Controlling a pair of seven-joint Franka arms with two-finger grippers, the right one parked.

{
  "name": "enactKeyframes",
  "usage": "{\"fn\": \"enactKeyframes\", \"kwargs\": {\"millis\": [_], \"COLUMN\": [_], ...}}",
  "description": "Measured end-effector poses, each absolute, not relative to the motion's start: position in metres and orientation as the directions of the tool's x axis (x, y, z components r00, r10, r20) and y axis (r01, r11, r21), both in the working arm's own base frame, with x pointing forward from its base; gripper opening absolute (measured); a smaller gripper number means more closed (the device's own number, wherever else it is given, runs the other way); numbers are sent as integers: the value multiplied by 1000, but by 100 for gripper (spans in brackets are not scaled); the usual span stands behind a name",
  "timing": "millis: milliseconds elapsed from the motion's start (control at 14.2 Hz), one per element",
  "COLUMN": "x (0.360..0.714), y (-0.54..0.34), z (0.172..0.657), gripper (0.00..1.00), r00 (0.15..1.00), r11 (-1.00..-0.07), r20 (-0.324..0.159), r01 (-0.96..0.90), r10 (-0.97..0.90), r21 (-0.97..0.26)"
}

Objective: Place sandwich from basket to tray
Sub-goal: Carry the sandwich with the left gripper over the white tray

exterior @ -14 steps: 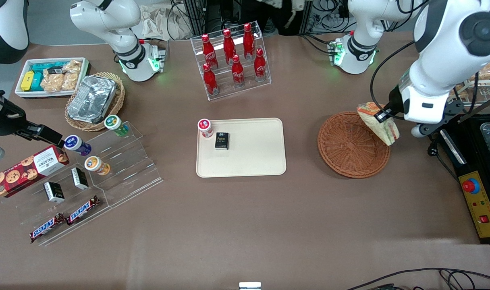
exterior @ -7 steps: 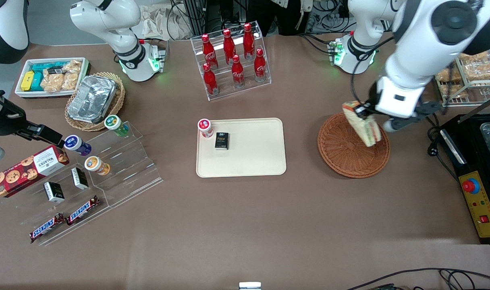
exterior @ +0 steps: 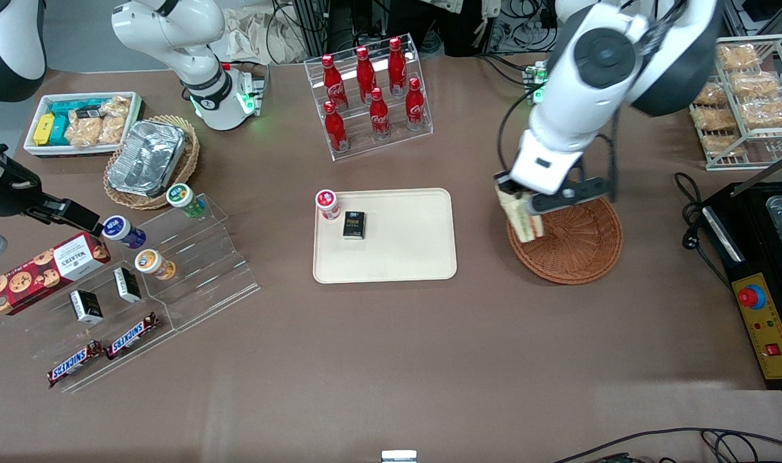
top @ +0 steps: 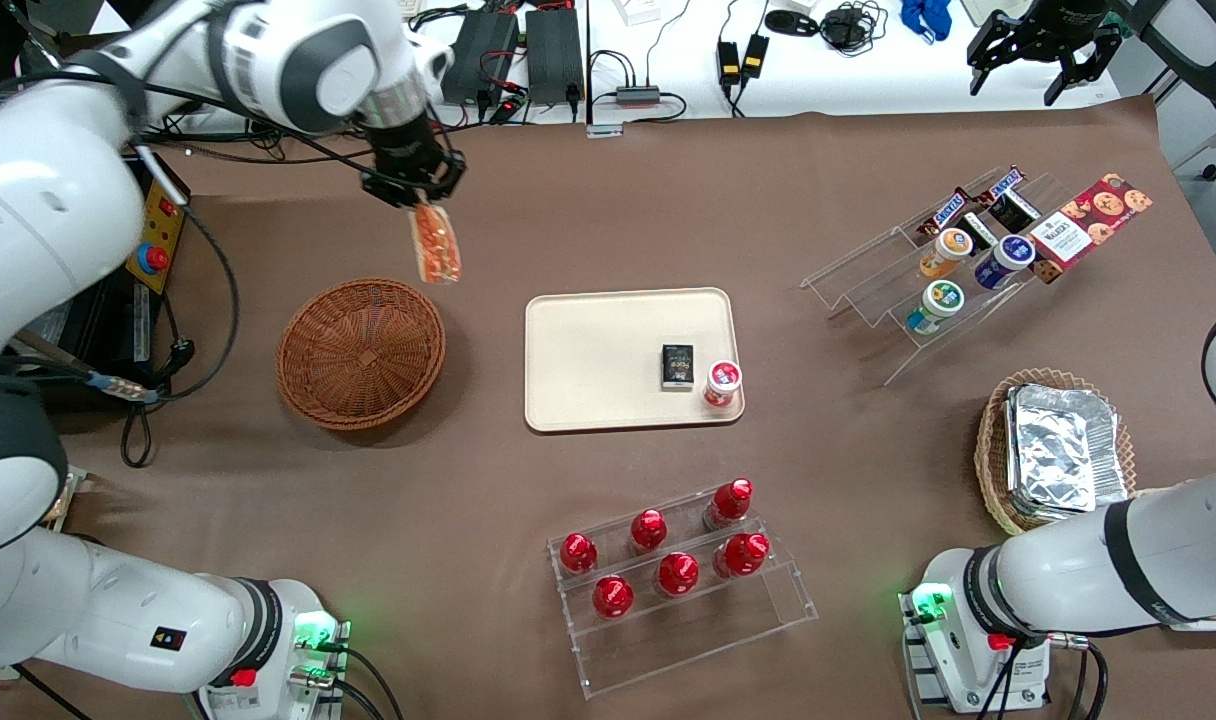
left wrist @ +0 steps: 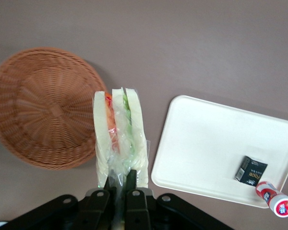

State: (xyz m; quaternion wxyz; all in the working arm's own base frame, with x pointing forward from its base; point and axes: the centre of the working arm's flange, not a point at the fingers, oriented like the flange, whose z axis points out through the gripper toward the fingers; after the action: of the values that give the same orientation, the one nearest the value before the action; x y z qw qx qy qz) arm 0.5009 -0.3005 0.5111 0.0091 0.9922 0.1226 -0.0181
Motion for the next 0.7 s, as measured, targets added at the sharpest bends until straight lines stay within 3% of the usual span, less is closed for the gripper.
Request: {"fn": "enactKeyframes", "kwargs": {"millis": [702], "x": [491], "y": [-406], "z": [395], "gripper": [11], "r00": [994], "r11": [-993], "r20": [-54], "r01": [101], "r10": [98], "r21": [67]}}
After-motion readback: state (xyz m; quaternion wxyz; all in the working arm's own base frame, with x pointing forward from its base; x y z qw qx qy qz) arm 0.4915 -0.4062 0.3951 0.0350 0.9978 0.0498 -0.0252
